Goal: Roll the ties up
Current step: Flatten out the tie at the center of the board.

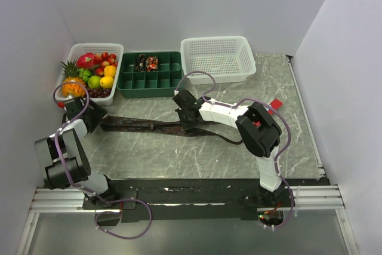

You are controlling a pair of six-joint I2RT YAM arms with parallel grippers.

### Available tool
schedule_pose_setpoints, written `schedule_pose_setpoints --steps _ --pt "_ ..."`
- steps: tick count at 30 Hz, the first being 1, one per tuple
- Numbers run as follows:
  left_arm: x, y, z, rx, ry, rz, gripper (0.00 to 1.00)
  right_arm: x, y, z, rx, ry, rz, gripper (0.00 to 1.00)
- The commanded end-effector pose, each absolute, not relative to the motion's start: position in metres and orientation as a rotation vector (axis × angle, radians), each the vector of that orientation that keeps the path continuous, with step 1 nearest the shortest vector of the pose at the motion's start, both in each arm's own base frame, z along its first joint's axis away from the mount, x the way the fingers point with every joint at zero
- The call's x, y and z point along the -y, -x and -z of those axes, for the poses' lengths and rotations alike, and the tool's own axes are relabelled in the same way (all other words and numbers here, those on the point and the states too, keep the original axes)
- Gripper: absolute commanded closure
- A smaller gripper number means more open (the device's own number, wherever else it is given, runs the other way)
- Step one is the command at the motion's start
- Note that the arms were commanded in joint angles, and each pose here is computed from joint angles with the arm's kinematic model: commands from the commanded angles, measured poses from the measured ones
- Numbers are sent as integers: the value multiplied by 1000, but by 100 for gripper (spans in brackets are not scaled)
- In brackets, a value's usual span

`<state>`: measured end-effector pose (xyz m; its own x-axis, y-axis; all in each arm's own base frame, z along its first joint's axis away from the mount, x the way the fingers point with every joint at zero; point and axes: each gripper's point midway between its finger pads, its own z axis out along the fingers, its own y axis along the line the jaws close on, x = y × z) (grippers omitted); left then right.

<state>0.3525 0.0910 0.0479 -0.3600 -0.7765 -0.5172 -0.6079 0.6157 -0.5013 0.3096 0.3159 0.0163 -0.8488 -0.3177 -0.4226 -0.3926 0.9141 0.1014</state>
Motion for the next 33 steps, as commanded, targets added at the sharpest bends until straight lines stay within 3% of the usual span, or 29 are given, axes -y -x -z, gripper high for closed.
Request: schedule_pose_setpoints --steps 1,7,12,13,16,17,20,33 --pt "-98 -354 -74 -2018 1074 252 16 -252 -285 18 -2820 565 54 99" --pt "-79 -343 -107 -1947 1003 204 13 -252 -286 16 -2814 572 54 99" --pt "-45 -349 -113 -1957 918 254 21 -255 -288 6 -2782 574 31 99" --pt "-36 -355 -118 -1942 878 290 26 -255 -290 1 -2770 569 23 99" --pt "-13 -358 -107 -1972 823 370 54 -258 -294 -15 -2725 552 -7 99" --pt "-7 -362 -100 -1993 810 391 75 -258 -295 -19 -2716 546 -16 99" --pt "11 -368 -80 -2070 794 404 99 -261 -298 -43 -2662 510 -64 100" --pt "38 -363 -9 -2256 857 435 99 -246 -300 -101 -2538 391 -100 98"
